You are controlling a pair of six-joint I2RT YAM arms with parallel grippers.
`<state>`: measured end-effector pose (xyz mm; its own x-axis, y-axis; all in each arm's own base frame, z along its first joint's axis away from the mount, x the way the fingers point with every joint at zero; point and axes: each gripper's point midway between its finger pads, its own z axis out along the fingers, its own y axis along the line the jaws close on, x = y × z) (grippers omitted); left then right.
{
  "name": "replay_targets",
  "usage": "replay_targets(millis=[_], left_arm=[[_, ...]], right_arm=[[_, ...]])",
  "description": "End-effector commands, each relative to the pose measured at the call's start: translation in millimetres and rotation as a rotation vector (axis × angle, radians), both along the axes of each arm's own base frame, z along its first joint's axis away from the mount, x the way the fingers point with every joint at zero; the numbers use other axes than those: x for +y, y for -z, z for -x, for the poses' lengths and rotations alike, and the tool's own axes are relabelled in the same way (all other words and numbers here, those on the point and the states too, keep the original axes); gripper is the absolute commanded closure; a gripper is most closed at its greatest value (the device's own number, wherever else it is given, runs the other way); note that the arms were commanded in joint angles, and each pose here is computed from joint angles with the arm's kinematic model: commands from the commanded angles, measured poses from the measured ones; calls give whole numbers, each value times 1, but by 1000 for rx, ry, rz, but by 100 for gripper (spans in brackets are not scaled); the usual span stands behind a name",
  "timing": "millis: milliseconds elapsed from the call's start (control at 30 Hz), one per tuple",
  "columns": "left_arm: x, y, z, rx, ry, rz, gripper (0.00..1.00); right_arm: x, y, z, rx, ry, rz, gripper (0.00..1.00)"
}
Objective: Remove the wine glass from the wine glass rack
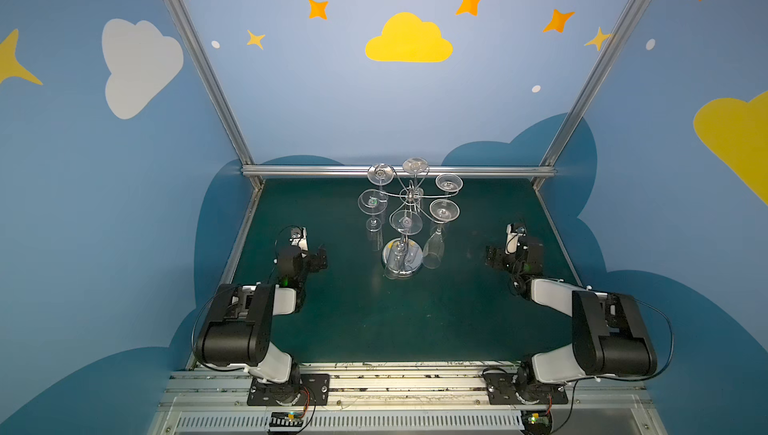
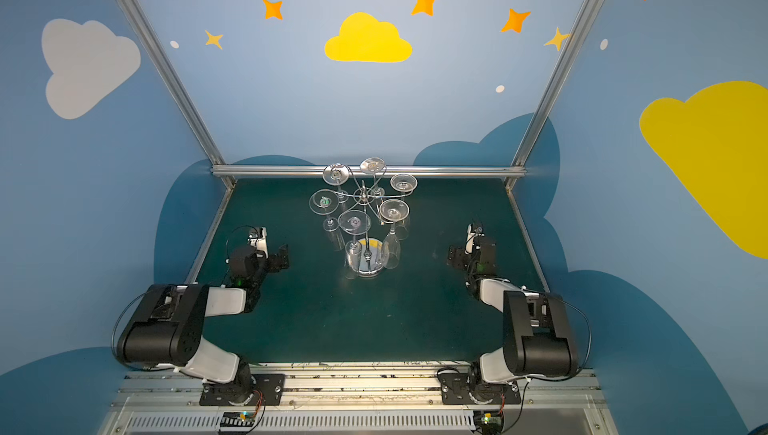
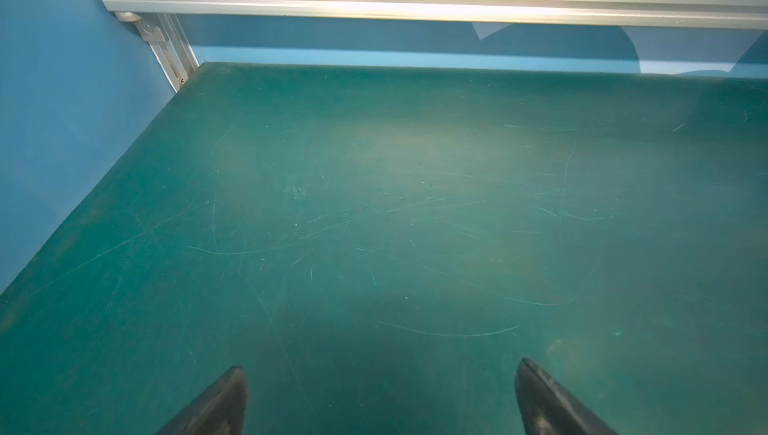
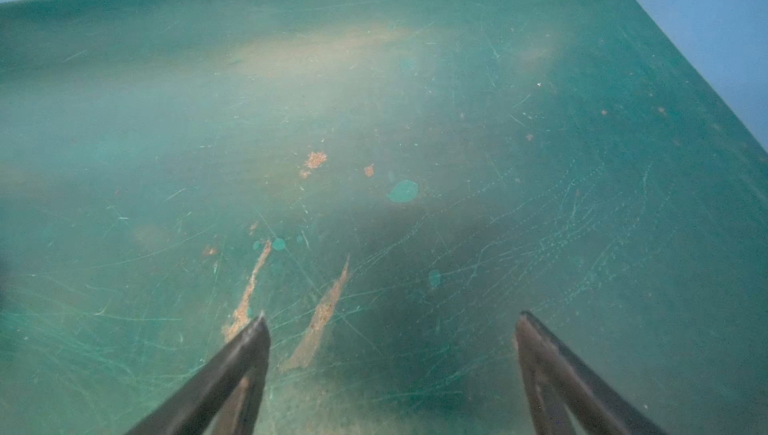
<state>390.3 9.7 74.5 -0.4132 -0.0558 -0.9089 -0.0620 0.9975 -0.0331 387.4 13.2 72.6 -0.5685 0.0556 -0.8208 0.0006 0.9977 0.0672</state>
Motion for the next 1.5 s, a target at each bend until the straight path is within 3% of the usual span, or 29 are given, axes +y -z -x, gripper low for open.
replay_targets(millis=[0,200,267,1000,1067,1133,1267,1467], left_arm=[[0,-7,-3,-19,2,-8,1],[0,-7,-3,-19,3,-7,1],[0,-7,-3,-19,3,-8,1],[0,-8,-4,-15,2,-4,1],[1,-10,-4,-27,0,-12,1],[9,-26,-5,-50,-51,-28,1],[9,-76,7,44,-95,51,1],[-29,-183,43,-5,50,281,1]], right_arm=[[0,-11,-5,-33,5,-6,9],[0,-12,-5,-35,6,-6,9],[0,-12,-5,-33,4,-5,5],[0,-12,-5,-35,3,-10,6],[2,-20,-8,-57,-31,31,6],[3,-39,-10,-59,-44,36,6],[12,-102,5,-10,-18,-72,6],[34,-188,40,-97,-72,-249,6]])
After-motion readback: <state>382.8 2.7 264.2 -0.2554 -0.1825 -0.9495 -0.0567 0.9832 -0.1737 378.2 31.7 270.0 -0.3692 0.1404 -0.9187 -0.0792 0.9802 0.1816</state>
